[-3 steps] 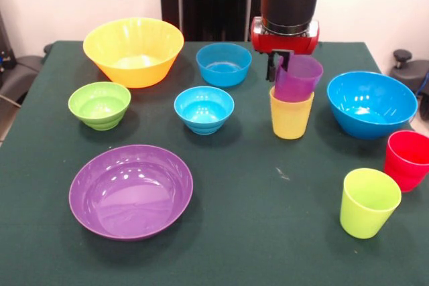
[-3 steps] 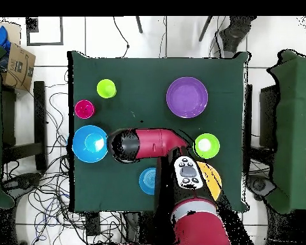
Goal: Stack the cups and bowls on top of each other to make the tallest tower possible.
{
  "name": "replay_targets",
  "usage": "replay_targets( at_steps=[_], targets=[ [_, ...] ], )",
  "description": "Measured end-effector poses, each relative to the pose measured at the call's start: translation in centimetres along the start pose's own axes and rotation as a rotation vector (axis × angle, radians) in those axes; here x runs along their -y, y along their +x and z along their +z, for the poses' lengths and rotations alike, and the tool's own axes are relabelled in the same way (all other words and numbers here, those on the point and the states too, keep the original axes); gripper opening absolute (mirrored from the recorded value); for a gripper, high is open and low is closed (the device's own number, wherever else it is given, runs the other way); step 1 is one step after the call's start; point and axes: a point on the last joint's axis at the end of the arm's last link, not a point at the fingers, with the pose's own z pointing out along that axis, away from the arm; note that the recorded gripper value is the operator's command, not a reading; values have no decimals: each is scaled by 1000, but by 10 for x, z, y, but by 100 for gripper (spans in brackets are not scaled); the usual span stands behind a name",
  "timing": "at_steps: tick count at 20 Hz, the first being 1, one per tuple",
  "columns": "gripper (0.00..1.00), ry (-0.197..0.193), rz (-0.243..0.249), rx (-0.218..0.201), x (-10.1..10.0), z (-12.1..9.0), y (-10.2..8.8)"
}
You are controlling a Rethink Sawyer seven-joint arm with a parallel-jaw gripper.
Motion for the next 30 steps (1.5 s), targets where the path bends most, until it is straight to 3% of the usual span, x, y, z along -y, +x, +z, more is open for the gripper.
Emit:
replay_targets(
  at_steps=[30],
  targets=[
    [100, 1, -40, 29, -22, -5, 4]
  ],
)
